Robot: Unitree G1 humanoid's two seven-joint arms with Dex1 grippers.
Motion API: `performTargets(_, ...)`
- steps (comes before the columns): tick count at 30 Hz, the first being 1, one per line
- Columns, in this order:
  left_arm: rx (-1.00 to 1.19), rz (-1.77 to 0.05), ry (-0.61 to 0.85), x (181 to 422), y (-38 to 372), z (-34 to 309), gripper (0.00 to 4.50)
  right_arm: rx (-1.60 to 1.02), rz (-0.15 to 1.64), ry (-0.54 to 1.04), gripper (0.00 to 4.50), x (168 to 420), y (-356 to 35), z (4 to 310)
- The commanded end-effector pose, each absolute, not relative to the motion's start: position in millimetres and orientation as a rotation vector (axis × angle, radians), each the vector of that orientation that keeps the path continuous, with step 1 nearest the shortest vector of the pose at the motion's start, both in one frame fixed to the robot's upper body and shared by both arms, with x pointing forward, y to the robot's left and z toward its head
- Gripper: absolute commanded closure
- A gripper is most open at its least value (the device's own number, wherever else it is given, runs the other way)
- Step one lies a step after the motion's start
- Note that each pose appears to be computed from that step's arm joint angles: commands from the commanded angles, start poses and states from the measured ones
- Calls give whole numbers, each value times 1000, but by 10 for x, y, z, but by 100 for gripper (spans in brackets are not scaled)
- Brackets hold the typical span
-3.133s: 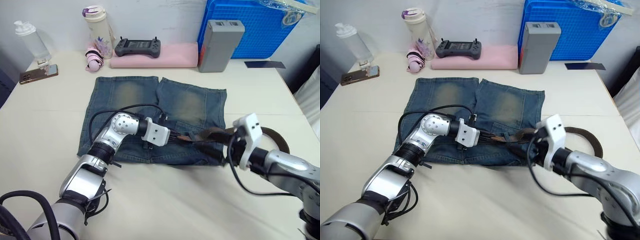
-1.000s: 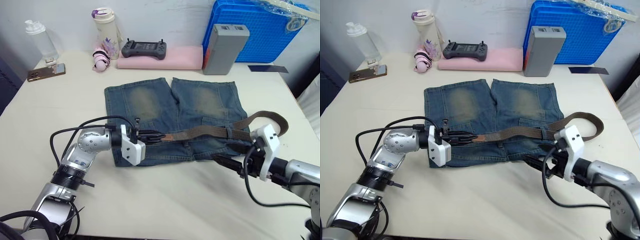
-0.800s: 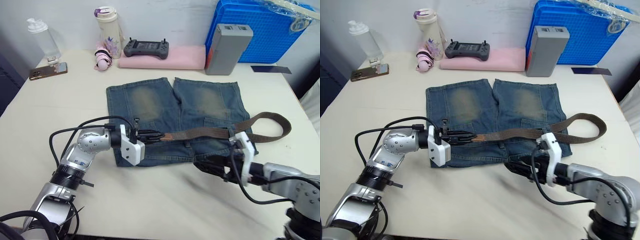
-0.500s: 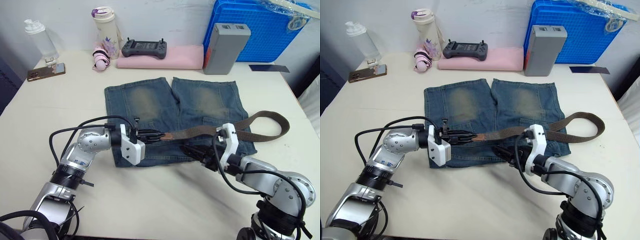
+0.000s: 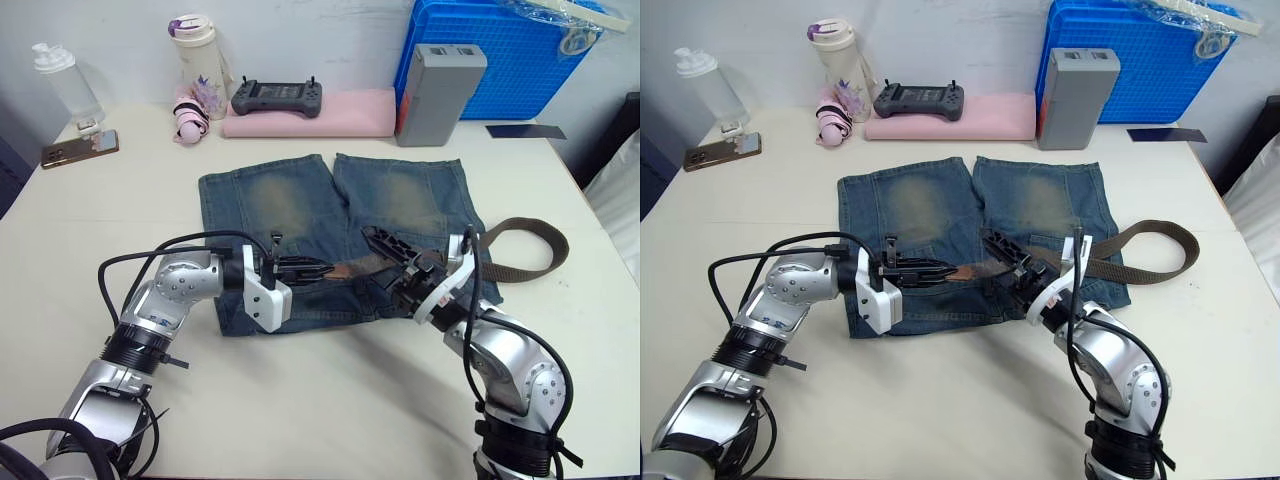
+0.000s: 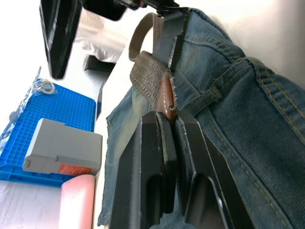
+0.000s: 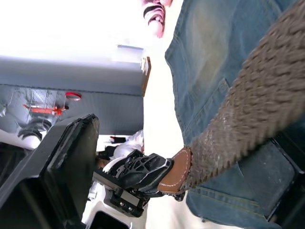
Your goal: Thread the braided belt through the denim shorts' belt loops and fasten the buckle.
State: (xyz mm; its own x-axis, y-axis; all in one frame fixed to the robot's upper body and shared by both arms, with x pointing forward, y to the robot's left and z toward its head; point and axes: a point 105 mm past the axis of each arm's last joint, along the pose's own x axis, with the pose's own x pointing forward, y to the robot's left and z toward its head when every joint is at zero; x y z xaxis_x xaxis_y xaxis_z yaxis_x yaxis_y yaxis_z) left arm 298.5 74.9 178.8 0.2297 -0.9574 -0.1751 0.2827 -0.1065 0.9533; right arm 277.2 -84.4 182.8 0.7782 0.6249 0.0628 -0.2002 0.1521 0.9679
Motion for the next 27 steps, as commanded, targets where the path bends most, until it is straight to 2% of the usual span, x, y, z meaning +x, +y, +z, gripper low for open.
performTargets(1, 1225, -1211, -793, 2990, 750, 1874, 450, 1336, 634, 382, 4, 2723, -798, 1904)
performTargets(2, 1225, -1209, -793, 2991, 753, 1874, 450, 1344, 631, 388, 4, 2723, -787, 1896)
performTargets(5, 1226, -1208, -790, 2993, 765, 1871, 450, 1365, 606, 397, 90, 2732, -797, 1861)
performTargets(7, 1225, -1207, -790, 2990, 774, 1873, 450, 1378, 574, 396, 182, 2751, -851, 1825)
performTargets(9, 1224, -1207, -790, 2984, 783, 1876, 450, 1385, 542, 397, 300, 2769, -915, 1772)
performTargets(11, 1223, -1208, -789, 2979, 790, 1874, 450, 1390, 523, 399, 376, 2778, -951, 1737)
performTargets(12, 1223, -1208, -789, 2976, 793, 1873, 450, 1392, 517, 401, 434, 2780, -962, 1723)
performTargets(13, 1222, -1208, -789, 2973, 796, 1873, 450, 1395, 511, 403, 447, 2783, -972, 1709)
performTargets(26, 1221, -1205, -783, 2958, 814, 1868, 450, 1365, 546, 392, 447, 2794, -958, 1752)
performTargets(27, 1220, -1205, -782, 2958, 814, 1867, 450, 1361, 547, 386, 409, 2799, -969, 1764)
